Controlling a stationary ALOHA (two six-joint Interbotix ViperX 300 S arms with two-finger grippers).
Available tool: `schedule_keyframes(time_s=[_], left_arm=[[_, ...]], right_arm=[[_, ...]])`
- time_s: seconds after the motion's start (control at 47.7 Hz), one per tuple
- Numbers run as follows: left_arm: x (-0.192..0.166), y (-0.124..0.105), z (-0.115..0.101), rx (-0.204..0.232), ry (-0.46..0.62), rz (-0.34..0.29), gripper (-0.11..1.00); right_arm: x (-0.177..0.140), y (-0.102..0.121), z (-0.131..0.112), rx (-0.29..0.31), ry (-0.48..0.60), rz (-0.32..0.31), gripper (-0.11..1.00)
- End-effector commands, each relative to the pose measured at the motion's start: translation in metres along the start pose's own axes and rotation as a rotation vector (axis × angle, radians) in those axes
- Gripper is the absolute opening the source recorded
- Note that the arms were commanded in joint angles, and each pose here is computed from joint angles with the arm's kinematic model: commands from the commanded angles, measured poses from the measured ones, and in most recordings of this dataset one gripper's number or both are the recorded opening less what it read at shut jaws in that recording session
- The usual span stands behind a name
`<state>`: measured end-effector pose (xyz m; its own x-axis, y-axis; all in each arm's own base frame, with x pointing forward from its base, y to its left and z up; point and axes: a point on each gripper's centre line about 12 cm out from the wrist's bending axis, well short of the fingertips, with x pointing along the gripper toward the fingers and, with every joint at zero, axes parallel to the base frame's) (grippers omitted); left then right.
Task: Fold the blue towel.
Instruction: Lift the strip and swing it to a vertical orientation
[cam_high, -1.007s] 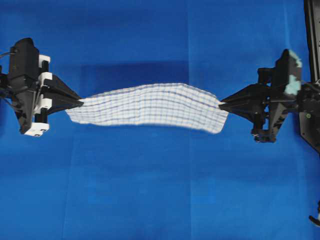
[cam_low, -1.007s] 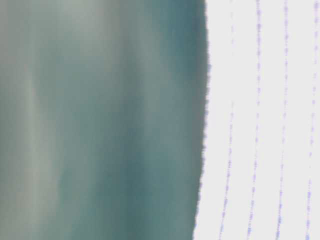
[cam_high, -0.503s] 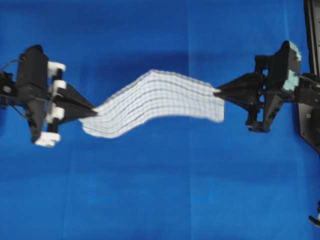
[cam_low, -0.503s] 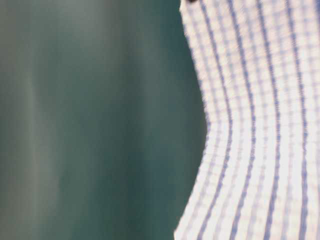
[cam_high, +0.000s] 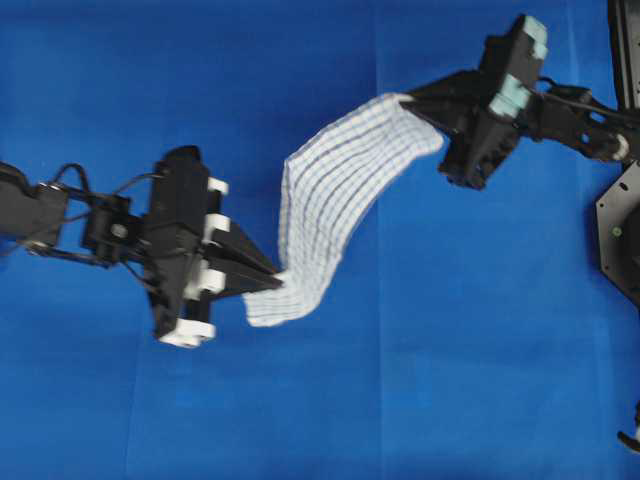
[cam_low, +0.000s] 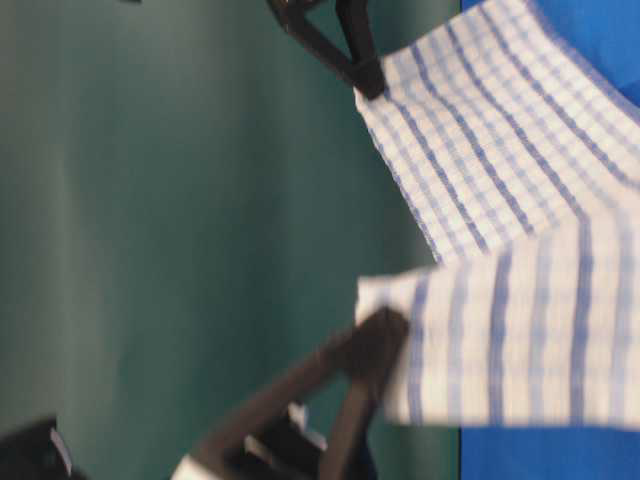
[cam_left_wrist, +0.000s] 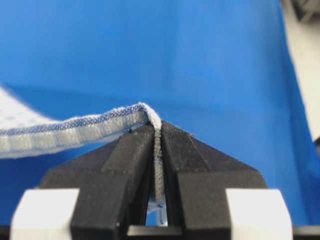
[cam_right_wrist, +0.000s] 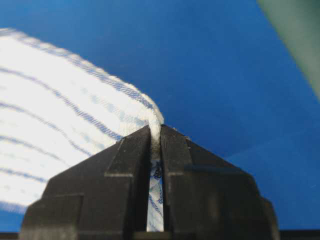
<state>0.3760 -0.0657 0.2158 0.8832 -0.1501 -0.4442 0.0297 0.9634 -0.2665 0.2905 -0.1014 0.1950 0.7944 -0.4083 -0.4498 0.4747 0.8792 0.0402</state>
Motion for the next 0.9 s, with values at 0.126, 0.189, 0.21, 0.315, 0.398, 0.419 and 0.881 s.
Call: schedule_keyframes(time_s=[0.126, 0.189, 0.21, 0.315, 0.398, 0.419, 0.881], left_arm=[[0.03, -0.009, 0.023, -0.084, -0.073, -0.027, 0.03], [0.038, -0.01, 0.026, -0.102, -0.091, -0.033, 0.03], [0.041, -0.01, 0.027, -0.107, -0.096, -0.035, 0.03], [0.057, -0.012, 0.031, -0.123, -0.109, -0.04, 0.03], [0.068, -0.014, 0.035, -0.138, -0.12, -0.043, 0.03], [0.07, -0.015, 0.036, -0.14, -0.122, -0.044, 0.03], [0.094, -0.019, 0.049, -0.198, -0.259, -0.078, 0.03]], right_arm=[[0.018, -0.007, 0.024, -0.029, -0.038, -0.035, -0.03], [0.025, -0.01, 0.03, -0.037, -0.042, -0.048, -0.03], [0.027, -0.011, 0.032, -0.039, -0.043, -0.051, -0.03], [0.037, -0.015, 0.04, -0.047, -0.053, -0.067, -0.03], [0.044, -0.017, 0.046, -0.054, -0.063, -0.079, -0.03], [0.045, -0.017, 0.047, -0.055, -0.065, -0.083, -0.03], [0.06, -0.026, 0.058, -0.08, -0.072, -0.11, -0.03]])
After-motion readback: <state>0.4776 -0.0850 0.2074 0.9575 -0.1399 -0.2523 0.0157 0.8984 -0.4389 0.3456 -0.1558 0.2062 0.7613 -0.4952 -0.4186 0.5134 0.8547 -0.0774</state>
